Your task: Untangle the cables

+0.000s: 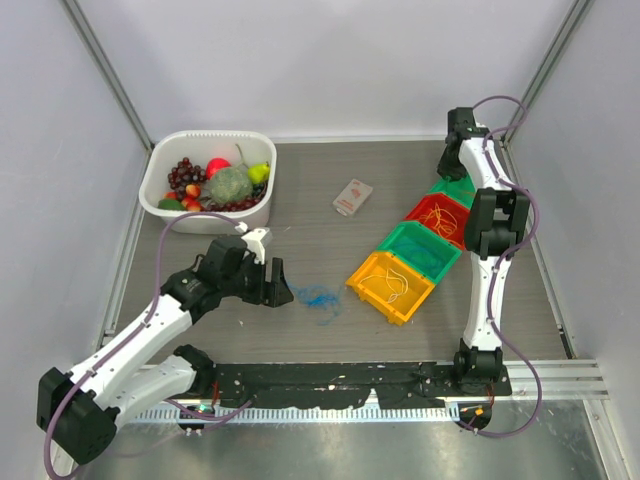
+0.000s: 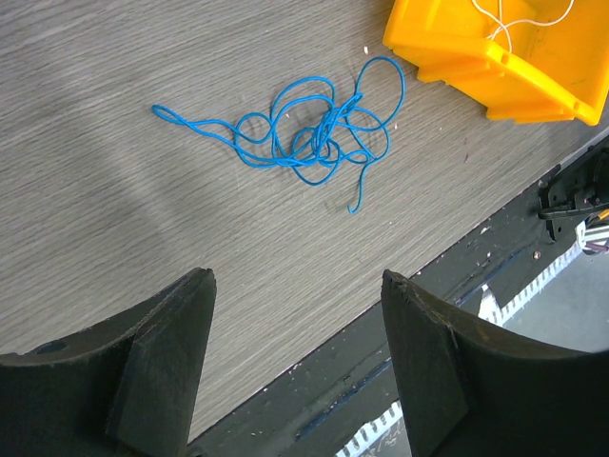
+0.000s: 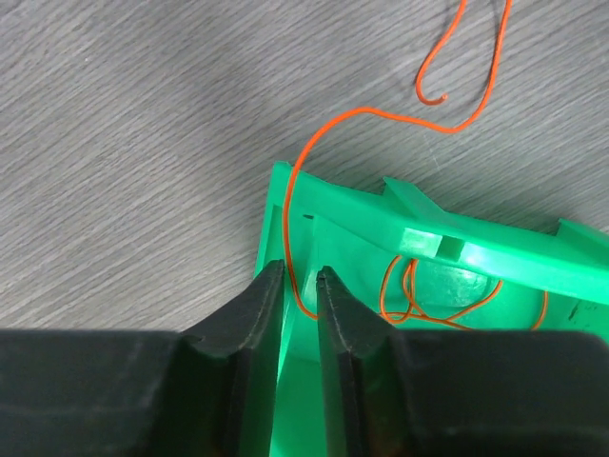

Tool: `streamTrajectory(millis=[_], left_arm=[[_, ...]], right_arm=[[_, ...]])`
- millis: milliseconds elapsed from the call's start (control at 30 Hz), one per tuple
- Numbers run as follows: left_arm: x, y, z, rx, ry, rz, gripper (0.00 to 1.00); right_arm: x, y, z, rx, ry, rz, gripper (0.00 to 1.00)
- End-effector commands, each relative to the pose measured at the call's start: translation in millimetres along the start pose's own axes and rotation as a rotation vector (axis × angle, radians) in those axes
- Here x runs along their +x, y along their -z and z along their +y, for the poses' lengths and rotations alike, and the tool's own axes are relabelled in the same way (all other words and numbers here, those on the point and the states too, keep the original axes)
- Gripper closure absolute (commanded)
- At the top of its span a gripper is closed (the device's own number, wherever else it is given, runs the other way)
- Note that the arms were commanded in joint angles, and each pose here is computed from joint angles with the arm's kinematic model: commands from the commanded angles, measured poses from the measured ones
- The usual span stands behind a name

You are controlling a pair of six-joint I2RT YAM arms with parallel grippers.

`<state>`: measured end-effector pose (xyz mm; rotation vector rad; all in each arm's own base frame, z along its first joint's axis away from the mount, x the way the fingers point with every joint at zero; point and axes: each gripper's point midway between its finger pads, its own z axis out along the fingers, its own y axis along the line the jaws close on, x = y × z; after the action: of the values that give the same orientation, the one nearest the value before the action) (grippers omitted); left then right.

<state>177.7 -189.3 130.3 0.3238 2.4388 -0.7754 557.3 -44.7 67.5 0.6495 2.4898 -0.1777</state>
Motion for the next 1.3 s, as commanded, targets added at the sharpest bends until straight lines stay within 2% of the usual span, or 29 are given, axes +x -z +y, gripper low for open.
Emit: streamTrajectory(millis=[0, 67, 167, 333, 467, 767, 900, 1033, 1267], left_arm=[[-14.8, 3.6, -10.3, 0.036, -0.024, -0.033, 0.26], [-15.7, 3.6, -10.5, 0.037, -0.025, -0.033, 0.26], [-16.1, 3.3, -10.8, 0.038, -0.025, -0.032, 0.26], [-17.6, 3.4, -11.0, 0.039, -0.027, -0.037, 0.26], [-17.2, 3.2, -11.1, 0.041, -0.027, -0.038, 0.26], [-13.9, 0.3, -11.5, 0.056, -0.042, -0.022, 0.26], [-10.2, 0.0, -10.8, 0.062, -0.051, -0.018, 0.26], [-8.9, 0.2, -10.3, 0.064, -0.058, -0.019, 0.26], [-7.7, 1.5, -9.2, 0.063, -0.075, -0.020, 0.26]], right_arm=[[-30.1, 10.1, 6.4, -0.004, 0.007, -0.100, 0.78], [-32.2, 12.4, 8.0, -0.005, 0.011, -0.107, 0.84], [-36.3, 19.3, 11.2, -0.005, 0.029, -0.123, 0.99], [-46.3, 41.4, 16.3, -0.016, 0.033, -0.148, 0.99], [-62.6, 81.5, 13.6, -0.035, 0.012, -0.189, 0.99], [-35.4, 125.5, 18.8, -0.154, -0.096, -0.112, 1.00], [-31.5, 147.2, 15.1, -0.185, -0.119, -0.129, 0.99], [-27.1, 154.0, 6.7, -0.169, -0.131, -0.145, 0.99], [-2.3, 152.5, -1.9, -0.154, -0.129, -0.092, 0.99]])
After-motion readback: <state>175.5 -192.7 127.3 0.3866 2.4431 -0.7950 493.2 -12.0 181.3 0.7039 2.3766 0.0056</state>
